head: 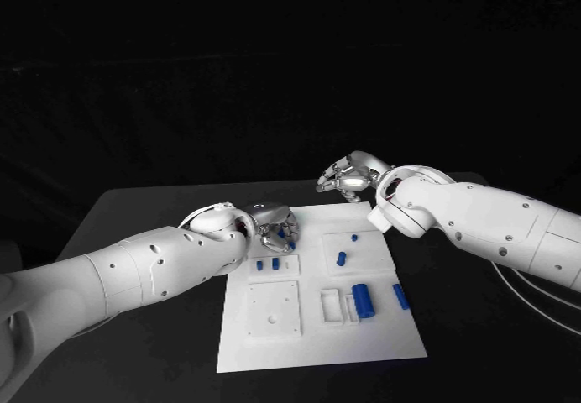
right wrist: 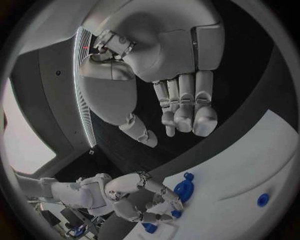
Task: Assemble the parts on the task board
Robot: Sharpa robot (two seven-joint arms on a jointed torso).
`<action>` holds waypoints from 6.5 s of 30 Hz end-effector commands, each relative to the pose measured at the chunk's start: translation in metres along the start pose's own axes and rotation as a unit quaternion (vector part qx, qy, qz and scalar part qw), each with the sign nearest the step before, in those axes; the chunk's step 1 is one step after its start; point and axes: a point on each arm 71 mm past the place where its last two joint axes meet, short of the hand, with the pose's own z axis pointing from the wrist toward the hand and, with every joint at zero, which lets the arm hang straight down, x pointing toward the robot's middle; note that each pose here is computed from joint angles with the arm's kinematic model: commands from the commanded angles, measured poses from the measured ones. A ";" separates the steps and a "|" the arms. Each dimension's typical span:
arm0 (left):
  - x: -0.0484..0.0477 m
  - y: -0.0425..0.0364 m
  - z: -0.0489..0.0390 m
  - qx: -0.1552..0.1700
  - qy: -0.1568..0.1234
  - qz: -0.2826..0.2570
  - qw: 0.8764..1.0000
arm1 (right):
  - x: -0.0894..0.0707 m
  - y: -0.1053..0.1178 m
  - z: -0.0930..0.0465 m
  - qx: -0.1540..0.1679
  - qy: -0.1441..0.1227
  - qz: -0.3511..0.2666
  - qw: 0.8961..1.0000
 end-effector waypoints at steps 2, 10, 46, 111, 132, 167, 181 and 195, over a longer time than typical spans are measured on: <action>0.0103 0.0015 0.0001 -0.010 0.042 -0.005 0.999 | 0.001 0.002 0.000 -0.005 0.001 -0.001 1.000; 0.0135 0.0000 0.0011 -0.010 0.051 -0.003 0.999 | 0.001 0.002 0.000 -0.005 0.002 -0.001 1.000; 0.0331 -0.0018 -0.0025 0.001 0.062 0.032 0.998 | 0.001 0.002 0.000 -0.006 0.003 -0.001 1.000; -0.0023 0.0390 -0.0499 -0.023 -0.033 -0.073 0.996 | -0.002 -0.002 -0.002 -0.002 0.000 -0.002 1.000; -0.0010 0.0411 -0.0479 -0.028 -0.022 -0.062 0.997 | -0.003 -0.002 -0.002 -0.002 0.000 -0.002 1.000; 0.0032 0.0351 -0.0412 -0.033 0.001 -0.010 0.999 | -0.003 -0.003 -0.002 0.000 0.000 -0.003 1.000; -0.0005 0.0354 -0.0434 -0.024 -0.024 -0.024 0.999 | -0.004 -0.004 -0.002 0.000 -0.001 -0.003 1.000; -0.0014 0.0380 -0.0444 -0.030 -0.030 -0.031 0.999 | -0.006 -0.006 -0.003 0.000 -0.005 0.001 1.000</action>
